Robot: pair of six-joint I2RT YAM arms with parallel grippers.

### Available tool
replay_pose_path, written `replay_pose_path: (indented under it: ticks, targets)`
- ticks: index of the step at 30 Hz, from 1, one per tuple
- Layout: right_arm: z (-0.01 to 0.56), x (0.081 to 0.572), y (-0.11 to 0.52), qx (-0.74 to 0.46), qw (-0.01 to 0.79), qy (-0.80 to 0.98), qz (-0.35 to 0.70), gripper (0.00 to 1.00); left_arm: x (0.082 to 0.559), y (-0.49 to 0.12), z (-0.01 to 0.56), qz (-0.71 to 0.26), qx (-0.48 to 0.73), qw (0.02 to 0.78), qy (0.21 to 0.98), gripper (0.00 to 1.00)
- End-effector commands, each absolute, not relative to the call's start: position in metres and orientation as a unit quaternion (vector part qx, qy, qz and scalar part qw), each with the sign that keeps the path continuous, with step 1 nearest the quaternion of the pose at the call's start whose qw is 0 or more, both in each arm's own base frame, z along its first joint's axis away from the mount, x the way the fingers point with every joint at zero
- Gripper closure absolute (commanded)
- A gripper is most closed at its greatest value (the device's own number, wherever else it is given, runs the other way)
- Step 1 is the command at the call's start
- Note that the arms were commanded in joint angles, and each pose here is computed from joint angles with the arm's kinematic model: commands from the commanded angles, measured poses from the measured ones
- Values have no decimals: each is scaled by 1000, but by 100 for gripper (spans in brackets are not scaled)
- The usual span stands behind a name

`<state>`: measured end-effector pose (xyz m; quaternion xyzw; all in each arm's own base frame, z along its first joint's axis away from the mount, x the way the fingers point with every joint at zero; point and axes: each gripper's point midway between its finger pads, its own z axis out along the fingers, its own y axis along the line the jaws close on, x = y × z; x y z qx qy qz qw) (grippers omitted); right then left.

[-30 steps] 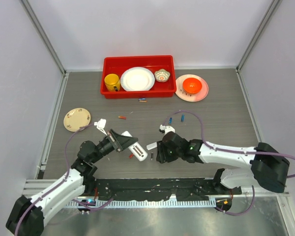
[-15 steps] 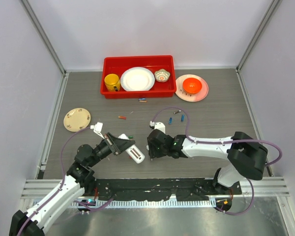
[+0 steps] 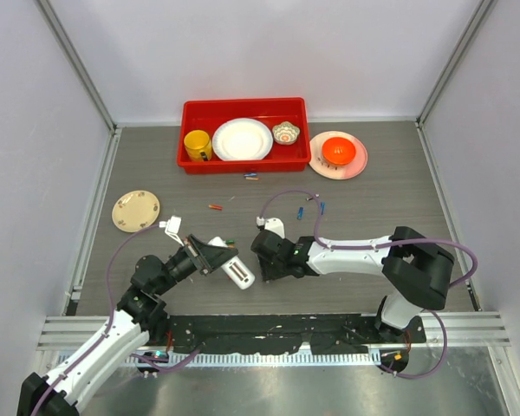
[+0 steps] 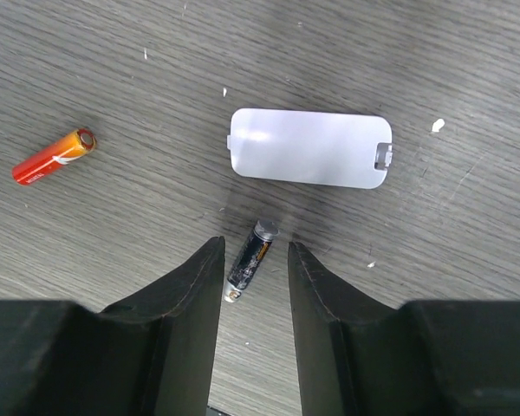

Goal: Load the batteries into the remote control

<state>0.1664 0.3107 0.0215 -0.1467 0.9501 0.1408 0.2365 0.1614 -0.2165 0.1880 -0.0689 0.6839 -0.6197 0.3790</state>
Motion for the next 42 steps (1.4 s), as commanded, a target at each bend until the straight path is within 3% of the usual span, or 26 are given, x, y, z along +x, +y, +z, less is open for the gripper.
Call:
replay_pose_path:
  ticks: [1, 10, 17, 24, 28, 42]
  targets:
    - [22, 170, 311, -149, 245, 950, 125, 60, 161, -216, 195, -621, -53, 394, 676, 100]
    - [11, 161, 305, -159, 231, 952, 124, 73, 162, -216, 193, -619, -55, 393, 678, 100]
    - [13, 163, 292, -163, 239, 952, 99, 99, 164, -216, 189, -615, -58, 391, 682, 100]
    - [52, 174, 279, -166, 285, 940, 89, 99, 165, -218, 190, -618, -57, 390, 681, 100]
    - [63, 188, 246, -166, 312, 935, 27, 99, 165, -219, 188, -617, -56, 387, 683, 100]
    - [32, 223, 210, -160, 231, 960, 4, 99, 169, -231, 188, -629, -43, 366, 685, 100]
